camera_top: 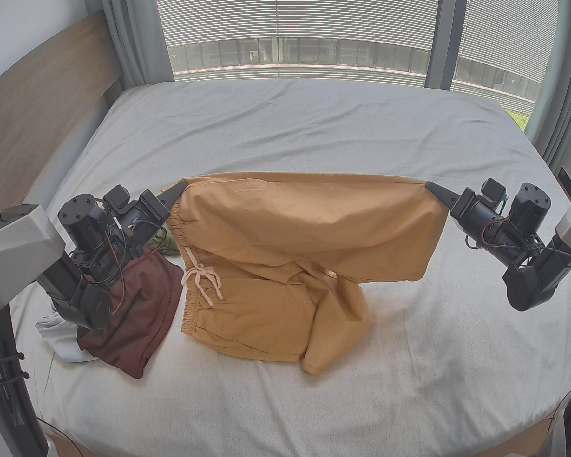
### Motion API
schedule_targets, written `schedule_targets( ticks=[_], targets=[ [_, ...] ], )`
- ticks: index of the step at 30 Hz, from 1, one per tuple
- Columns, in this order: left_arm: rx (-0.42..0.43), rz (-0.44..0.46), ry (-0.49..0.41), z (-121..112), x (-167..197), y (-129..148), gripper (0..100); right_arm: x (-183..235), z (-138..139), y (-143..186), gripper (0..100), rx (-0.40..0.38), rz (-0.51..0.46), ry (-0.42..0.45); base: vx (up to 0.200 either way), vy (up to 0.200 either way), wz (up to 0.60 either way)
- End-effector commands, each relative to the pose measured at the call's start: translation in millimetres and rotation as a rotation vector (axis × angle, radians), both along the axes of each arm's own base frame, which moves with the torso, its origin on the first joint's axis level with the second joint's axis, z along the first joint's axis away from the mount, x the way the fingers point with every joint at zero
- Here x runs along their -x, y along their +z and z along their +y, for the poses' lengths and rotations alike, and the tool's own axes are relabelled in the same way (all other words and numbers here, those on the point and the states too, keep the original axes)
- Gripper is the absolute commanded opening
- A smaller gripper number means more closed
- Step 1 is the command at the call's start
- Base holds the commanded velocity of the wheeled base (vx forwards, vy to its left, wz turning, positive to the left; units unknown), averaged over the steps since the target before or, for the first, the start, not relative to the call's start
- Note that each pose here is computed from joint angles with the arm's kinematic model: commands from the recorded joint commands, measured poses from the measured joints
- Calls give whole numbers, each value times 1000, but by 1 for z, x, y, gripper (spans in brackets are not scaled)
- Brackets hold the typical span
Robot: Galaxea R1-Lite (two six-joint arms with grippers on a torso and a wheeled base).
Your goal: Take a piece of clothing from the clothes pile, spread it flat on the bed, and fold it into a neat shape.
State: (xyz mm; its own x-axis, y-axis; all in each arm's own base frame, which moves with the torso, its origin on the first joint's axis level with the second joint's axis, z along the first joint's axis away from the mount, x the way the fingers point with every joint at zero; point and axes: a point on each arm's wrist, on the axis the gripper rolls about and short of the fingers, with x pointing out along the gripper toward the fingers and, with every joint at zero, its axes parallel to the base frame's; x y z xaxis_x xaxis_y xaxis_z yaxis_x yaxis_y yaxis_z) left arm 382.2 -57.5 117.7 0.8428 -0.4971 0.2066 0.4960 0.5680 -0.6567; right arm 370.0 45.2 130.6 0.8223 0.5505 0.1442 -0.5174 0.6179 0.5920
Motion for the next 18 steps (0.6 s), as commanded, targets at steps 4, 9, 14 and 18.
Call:
schedule_targets(
  ticks=[4,9,14,18],
  targets=[
    [-2,11,1,-1,-12,-12,0,-22,0,-18,0,1,15,-4,0,0,0],
    [-3,17,1,-2,-17,-18,0,-34,1,-26,0,1,12,-4,0,0,0],
    [-1,15,0,-2,-22,-21,0,-42,2,-30,0,1,8,-4,0,0,0],
    [3,1,11,-4,-35,-29,0,-54,3,-40,0,0,5,-4,0,0,0]
  ],
)
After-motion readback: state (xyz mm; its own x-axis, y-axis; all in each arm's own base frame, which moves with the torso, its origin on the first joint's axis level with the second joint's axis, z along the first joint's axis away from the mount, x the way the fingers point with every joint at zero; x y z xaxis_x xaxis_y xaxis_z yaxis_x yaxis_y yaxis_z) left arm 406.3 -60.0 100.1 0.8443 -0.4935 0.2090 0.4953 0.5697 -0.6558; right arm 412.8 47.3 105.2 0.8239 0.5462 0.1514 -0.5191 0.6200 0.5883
